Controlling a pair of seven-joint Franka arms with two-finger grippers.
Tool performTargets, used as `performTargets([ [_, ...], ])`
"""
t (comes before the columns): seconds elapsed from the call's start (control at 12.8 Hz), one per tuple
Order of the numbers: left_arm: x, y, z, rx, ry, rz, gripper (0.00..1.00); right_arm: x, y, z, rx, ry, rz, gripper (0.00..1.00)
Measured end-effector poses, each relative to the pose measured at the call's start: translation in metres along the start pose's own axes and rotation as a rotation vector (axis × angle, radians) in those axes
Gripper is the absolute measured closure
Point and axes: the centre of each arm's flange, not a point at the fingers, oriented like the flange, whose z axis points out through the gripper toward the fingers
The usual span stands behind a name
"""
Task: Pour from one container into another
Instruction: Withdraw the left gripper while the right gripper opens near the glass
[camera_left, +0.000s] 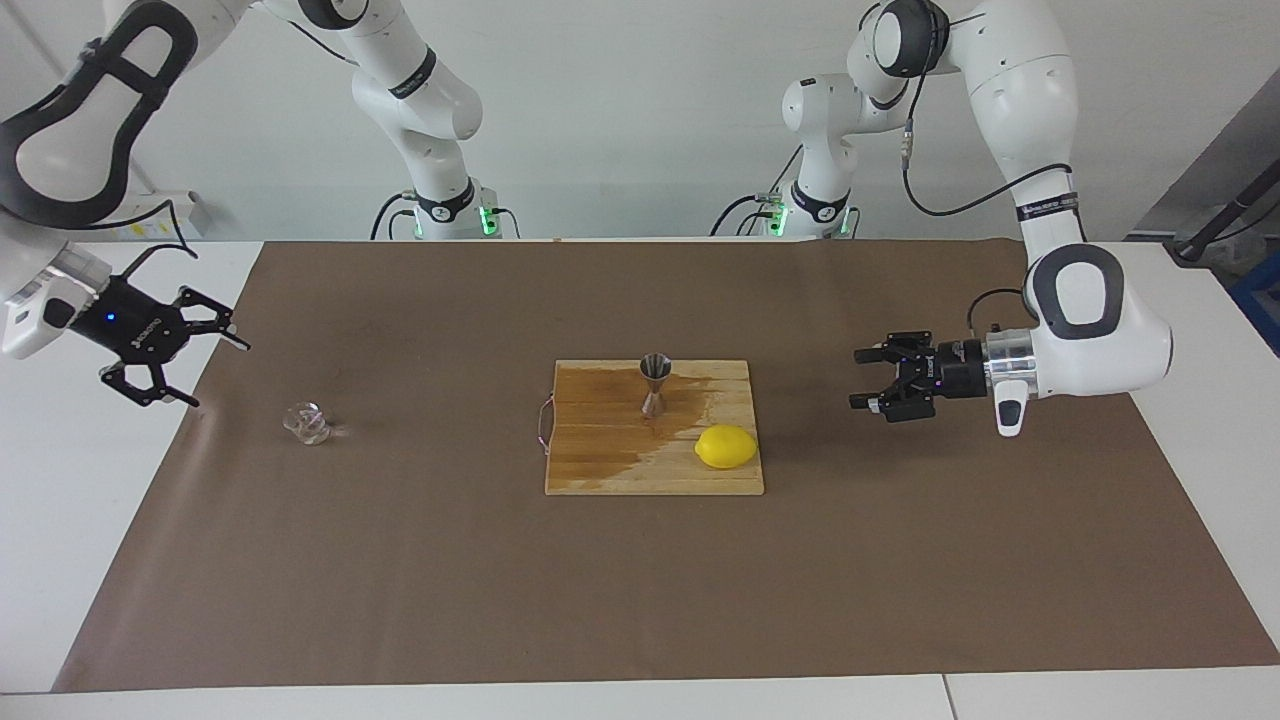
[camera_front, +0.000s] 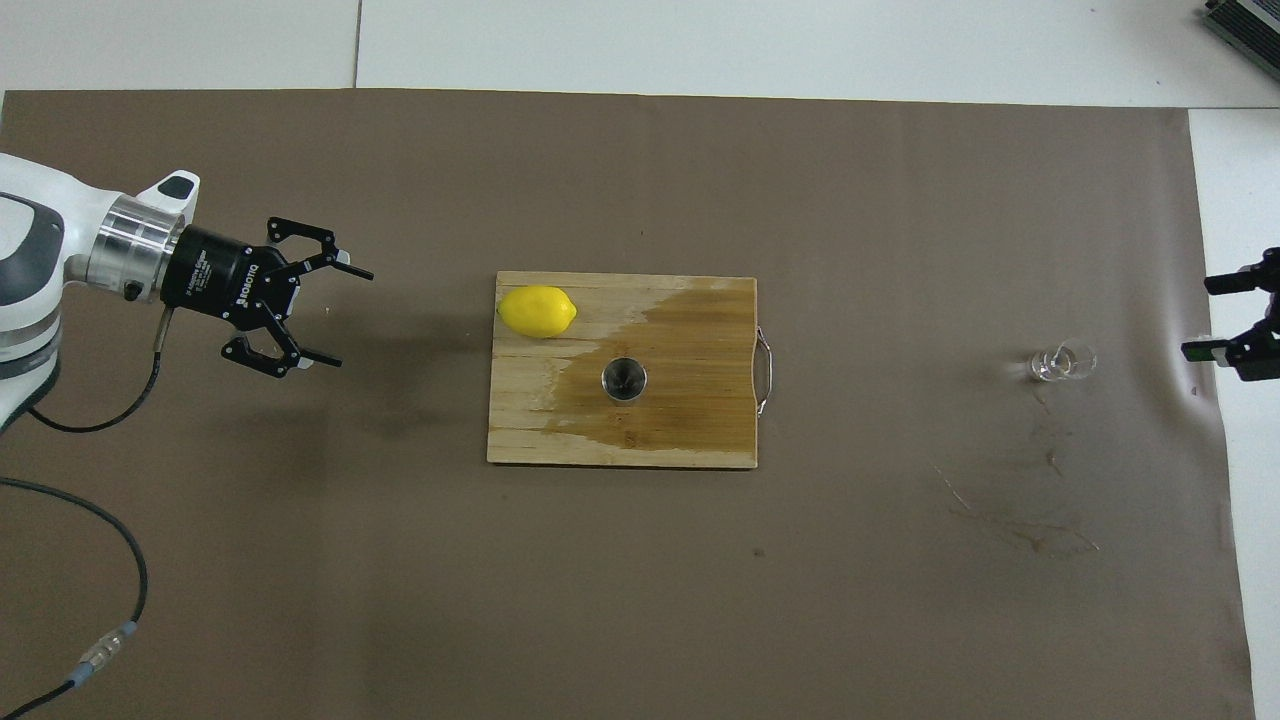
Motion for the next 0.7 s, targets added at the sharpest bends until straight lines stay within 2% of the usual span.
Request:
performTargets([
  [0.31,-0.050,0.005,-0.040,0.138,0.210,0.210,0.00,-0.042,0.020,0.034,0.051,0.075,-0.145,0.00],
  [0.47,-0.071,0.009,-0.046,0.228,0.295,0.348,0.00,-0.052,0.025,0.048,0.068,0.097,-0.206,0.00],
  [0.7,-0.092,0.028,-0.046,0.343,0.447,0.599,0.00,-0.063,0.030,0.073,0.082,0.185,-0.293,0.00],
])
